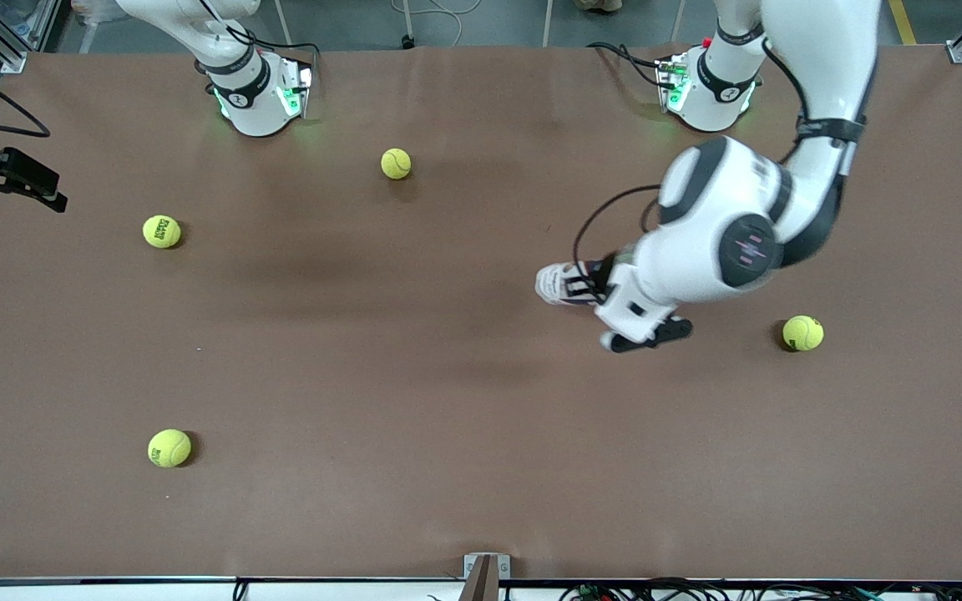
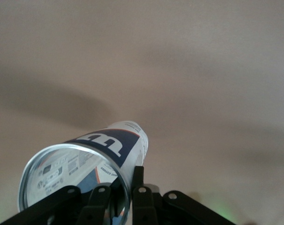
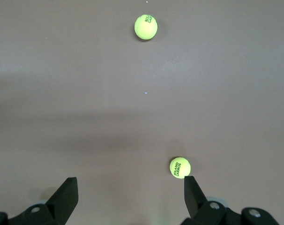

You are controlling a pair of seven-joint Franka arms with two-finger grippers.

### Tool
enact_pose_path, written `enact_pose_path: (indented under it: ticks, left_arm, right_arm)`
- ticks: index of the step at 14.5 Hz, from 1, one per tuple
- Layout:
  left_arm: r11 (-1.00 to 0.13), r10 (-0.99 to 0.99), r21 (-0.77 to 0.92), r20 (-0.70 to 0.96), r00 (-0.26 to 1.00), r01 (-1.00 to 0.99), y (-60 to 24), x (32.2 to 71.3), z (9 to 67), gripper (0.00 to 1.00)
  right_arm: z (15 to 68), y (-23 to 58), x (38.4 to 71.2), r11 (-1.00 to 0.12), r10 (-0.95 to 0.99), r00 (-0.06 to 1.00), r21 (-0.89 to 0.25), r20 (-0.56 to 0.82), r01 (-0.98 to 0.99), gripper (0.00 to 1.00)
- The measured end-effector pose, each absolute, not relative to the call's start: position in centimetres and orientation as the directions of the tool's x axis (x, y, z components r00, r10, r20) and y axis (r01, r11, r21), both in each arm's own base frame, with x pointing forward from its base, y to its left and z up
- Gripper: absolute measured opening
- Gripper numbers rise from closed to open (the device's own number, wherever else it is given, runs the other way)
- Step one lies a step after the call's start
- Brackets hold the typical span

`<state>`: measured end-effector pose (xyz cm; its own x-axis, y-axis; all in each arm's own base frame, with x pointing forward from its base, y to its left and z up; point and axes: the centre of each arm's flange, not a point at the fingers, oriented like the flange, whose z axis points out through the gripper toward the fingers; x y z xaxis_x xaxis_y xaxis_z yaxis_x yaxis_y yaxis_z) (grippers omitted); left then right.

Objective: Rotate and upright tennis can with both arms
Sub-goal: 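Lift and rotate the can upright with the left gripper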

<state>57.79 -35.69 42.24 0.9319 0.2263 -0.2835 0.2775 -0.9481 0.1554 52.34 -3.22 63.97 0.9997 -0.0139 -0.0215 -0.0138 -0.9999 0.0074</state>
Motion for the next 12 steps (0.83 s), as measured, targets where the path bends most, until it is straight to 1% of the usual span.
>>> enact_pose_path:
  ticks: [4,6,8,10,12]
  left_arm:
    - [-0.951,0.305,0.011,-0.145,0.941,0.309,-44.5,52.1,43.3,0.06]
    - [-0.945,0.327,-0.046,-0.082,0.942,0.324,-48.4,49.1,42.2,0.06]
    - [-0.940,0.336,-0.083,-0.057,0.940,0.331,-51.7,46.5,40.2,0.06]
    - [-0.941,0.330,-0.100,-0.052,0.943,0.323,-53.7,45.0,38.3,0.06]
    - [-0.942,0.323,-0.109,-0.056,0.945,0.316,-54.4,44.7,36.9,0.06]
  right_arm:
    - [64.8,-3.4,51.6,-1.000,-0.018,1.000,0.007,-0.020,-0.018,1.00]
    - [64.9,-3.4,51.5,-1.000,-0.017,1.000,0.006,-0.022,-0.017,1.00]
    - [64.8,-3.1,51.4,-1.000,-0.012,0.999,0.006,-0.030,-0.012,1.00]
    - [64.8,-2.7,51.4,-1.000,-0.002,0.999,0.005,-0.032,-0.002,1.00]
    - [64.8,-2.3,51.4,-1.000,0.005,0.999,0.005,-0.034,0.005,1.00]
